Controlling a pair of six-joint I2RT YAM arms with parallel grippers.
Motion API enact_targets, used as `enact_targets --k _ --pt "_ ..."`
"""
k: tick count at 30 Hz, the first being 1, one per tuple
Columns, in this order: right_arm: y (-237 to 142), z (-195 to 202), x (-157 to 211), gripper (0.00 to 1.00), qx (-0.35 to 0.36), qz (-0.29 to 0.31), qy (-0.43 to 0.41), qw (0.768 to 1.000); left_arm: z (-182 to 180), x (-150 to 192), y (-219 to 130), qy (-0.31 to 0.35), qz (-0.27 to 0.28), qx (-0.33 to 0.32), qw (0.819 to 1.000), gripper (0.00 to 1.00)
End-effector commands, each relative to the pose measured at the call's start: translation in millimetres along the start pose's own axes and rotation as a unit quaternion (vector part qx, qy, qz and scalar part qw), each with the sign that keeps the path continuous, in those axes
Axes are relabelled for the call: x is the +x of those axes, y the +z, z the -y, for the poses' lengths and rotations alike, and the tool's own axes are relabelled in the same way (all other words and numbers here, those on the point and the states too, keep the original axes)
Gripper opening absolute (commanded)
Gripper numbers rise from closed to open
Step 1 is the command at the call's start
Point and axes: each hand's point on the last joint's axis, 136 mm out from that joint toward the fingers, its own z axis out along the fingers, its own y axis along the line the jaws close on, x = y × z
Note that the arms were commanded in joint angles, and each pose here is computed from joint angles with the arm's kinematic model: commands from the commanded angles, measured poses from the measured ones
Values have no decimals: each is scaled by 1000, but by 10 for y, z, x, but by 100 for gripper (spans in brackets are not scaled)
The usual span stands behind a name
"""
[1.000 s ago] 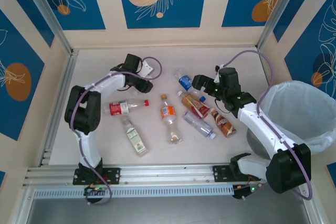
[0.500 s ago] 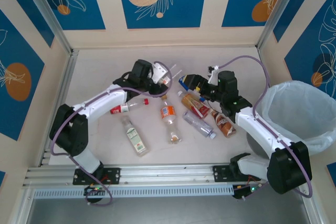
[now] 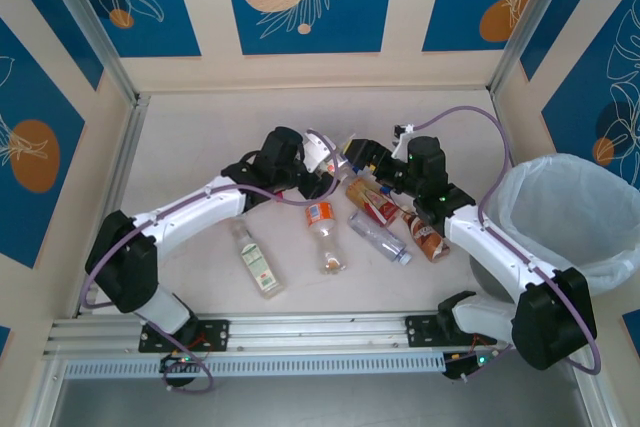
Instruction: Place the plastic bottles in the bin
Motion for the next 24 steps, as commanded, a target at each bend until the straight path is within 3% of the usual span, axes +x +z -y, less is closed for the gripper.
enact_targets --k 1,7,10,17,24 --pt "-79 -14 -117 99 16 26 -14 999 138 -172 -120 -2 35 26 999 44" --pt "0 -287 -100 92 -43 -2 -48 998 254 -184 -130 5 39 46 998 45" --pt "40 -312 -123 83 -48 1 -51 998 292 -196 -131 12 41 48 998 45" --pt "31 -308 -142 52 -46 11 -69 996 306 -212 -144 21 41 43 998 45" --pt "-79 -313 -145 38 -37 18 -92 995 399 -268 -186 16 56 69 996 50"
